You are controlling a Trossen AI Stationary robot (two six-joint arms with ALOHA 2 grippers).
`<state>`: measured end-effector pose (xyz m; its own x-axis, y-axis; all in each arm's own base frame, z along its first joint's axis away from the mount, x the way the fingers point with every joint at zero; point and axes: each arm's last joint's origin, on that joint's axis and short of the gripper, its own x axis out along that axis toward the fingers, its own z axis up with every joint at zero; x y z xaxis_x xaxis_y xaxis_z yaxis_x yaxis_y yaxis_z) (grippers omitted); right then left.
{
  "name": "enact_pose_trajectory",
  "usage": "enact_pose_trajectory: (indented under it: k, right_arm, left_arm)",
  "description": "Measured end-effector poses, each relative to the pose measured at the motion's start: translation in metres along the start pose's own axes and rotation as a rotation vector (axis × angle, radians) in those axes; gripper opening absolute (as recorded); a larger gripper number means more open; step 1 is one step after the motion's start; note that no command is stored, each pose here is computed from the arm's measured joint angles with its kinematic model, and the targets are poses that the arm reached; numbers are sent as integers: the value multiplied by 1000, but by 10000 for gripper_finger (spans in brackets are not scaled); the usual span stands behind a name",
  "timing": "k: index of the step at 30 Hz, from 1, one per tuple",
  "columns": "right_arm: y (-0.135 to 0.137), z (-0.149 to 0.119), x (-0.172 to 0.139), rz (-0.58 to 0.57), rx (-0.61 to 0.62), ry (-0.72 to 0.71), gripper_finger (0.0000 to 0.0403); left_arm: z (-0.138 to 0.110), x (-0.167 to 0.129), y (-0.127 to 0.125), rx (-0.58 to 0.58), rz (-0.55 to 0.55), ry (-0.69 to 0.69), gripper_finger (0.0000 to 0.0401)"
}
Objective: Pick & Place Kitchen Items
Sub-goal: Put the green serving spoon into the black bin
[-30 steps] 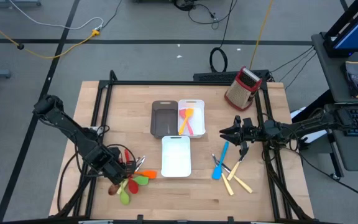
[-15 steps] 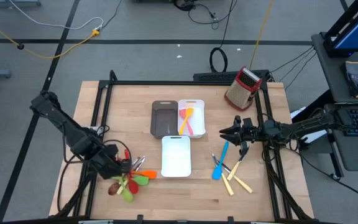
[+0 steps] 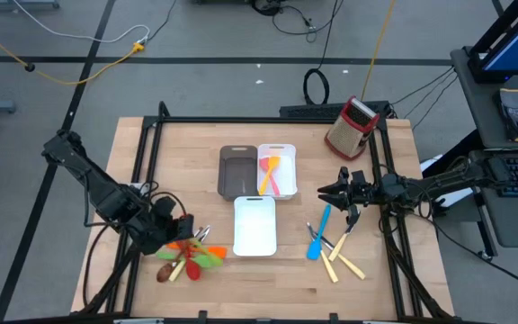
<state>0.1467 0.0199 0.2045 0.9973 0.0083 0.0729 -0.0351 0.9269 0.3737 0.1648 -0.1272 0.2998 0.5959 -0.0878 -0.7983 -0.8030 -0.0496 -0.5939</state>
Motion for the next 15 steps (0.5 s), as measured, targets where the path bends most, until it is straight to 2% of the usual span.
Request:
enact_pose_trajectory:
  k: [15]
  right_arm:
    - [0,0,0,0,0,0,93]
  left_arm:
    - [18,-10,-9,78,-288,-432,90]
